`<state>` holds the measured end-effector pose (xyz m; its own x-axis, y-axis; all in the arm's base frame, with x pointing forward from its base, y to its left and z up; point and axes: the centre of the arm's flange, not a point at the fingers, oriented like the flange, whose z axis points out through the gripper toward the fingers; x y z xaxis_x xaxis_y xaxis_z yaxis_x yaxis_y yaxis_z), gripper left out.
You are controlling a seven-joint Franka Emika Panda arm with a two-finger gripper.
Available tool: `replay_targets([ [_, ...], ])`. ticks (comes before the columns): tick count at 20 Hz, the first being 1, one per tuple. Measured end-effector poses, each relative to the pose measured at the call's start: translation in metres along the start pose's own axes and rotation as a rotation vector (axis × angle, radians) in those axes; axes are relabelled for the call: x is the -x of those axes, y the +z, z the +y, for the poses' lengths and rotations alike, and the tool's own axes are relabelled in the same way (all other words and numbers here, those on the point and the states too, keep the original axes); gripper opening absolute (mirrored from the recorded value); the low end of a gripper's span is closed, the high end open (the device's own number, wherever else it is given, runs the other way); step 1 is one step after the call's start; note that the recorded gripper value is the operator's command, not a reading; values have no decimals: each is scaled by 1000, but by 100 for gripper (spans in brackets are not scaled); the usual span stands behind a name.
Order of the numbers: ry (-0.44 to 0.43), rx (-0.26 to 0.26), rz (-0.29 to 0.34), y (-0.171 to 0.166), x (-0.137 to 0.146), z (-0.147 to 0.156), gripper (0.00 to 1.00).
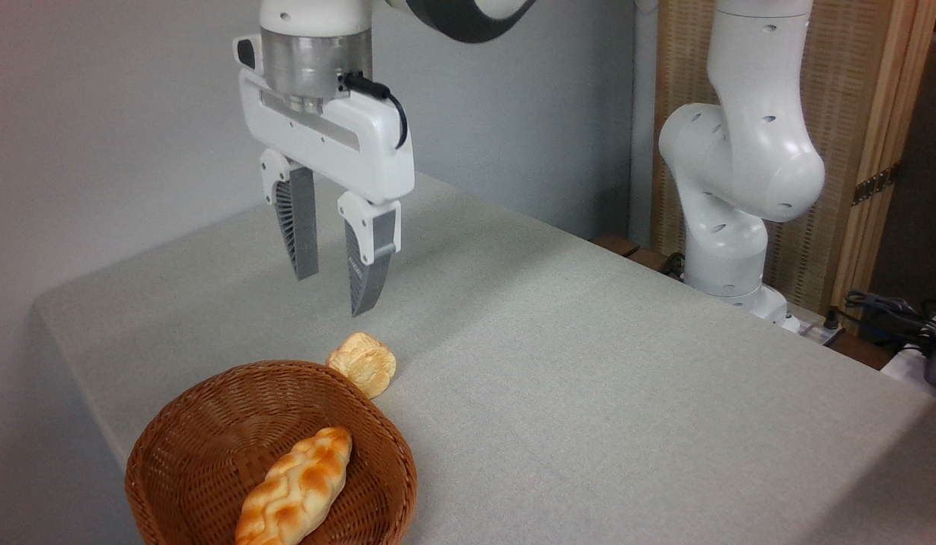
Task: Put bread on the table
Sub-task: 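Move the open gripper down over the braided bread in the basket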
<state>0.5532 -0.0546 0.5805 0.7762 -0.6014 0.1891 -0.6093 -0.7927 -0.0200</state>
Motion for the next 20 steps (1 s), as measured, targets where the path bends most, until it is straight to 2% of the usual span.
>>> replay_targets([
  [5,-41,-32,15,33,1,-27,100],
  [12,-86,-67,18,81,-3,-50,100],
  [16,-184,-95,31,101,1,-70,100],
  [20,-277,-88,73,128,-2,-84,100],
])
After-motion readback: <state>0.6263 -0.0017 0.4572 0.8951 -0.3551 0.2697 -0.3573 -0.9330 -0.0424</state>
